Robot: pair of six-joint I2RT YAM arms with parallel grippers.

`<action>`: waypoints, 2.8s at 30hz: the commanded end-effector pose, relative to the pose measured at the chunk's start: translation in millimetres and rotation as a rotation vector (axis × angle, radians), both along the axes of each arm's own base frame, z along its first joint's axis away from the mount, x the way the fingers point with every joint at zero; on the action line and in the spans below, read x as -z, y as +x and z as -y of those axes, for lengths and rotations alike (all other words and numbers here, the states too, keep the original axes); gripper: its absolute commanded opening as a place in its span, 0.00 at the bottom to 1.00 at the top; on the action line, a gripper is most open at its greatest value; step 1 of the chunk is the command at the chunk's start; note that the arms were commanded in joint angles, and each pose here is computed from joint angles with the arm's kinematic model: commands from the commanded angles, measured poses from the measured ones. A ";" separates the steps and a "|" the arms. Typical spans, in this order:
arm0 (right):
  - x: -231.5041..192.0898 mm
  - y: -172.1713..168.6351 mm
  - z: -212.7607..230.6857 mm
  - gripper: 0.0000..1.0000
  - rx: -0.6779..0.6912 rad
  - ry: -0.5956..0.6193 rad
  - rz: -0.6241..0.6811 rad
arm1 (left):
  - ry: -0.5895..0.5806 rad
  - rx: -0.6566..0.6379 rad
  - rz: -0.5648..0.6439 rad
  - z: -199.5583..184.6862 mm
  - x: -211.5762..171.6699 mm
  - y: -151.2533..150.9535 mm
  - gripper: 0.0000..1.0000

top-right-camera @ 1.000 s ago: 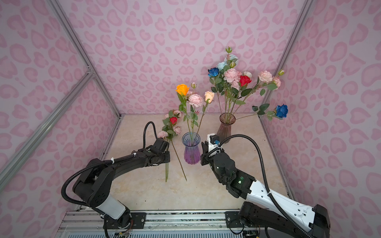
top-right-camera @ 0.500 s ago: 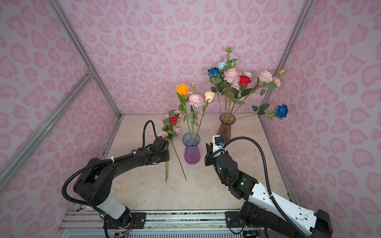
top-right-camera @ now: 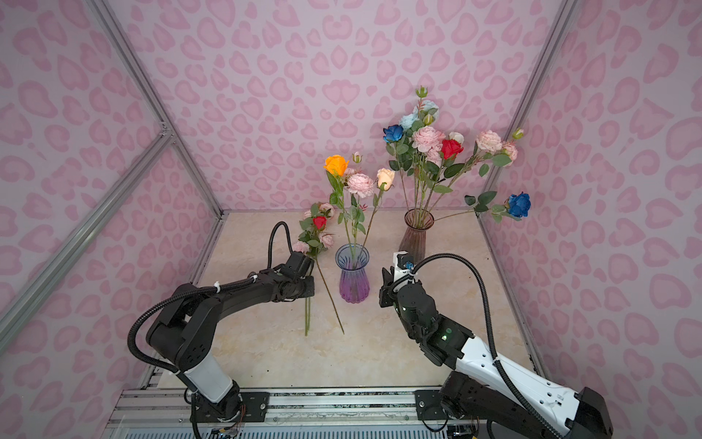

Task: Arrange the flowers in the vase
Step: 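Grasp a pink rose stem with left gripper, then lift the pink rose upright with left gripper, then move right gripper toward the pink rose held by left gripper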

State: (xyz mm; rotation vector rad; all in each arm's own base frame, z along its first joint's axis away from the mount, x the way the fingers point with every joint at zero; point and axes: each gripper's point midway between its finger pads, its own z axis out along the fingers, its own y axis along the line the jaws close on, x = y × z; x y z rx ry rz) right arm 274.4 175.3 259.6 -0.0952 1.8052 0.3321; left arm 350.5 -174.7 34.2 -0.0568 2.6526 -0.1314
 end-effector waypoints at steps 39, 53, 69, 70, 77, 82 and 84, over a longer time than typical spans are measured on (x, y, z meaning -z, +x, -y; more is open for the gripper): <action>1.6 1.7 5.1 0.25 0.013 0.049 -0.006 | 0.013 -0.096 0.335 -42.1 -121.1 -4.8 0.04; -18.3 -1.3 1.0 0.26 -0.023 0.092 0.032 | -0.266 -0.006 0.744 -46.9 -223.8 -46.6 0.04; -106.0 -30.4 -68.0 0.42 -0.454 0.174 0.220 | -0.490 0.426 1.030 35.0 -325.0 -111.2 0.03; -113.4 -33.7 -70.8 0.43 -0.477 0.191 0.233 | -0.500 0.448 1.041 39.5 -330.3 -115.9 0.03; -153.1 -44.7 -84.2 0.61 -0.576 0.283 0.283 | -0.580 0.566 1.009 68.3 -329.1 -134.0 0.03; -167.5 -43.9 -101.3 0.62 -0.639 0.370 0.258 | -0.584 0.601 0.986 77.4 -322.2 -138.1 0.03; -172.7 -43.5 -110.0 0.62 -0.673 0.441 0.242 | -0.576 0.598 0.985 76.9 -323.0 -137.7 0.03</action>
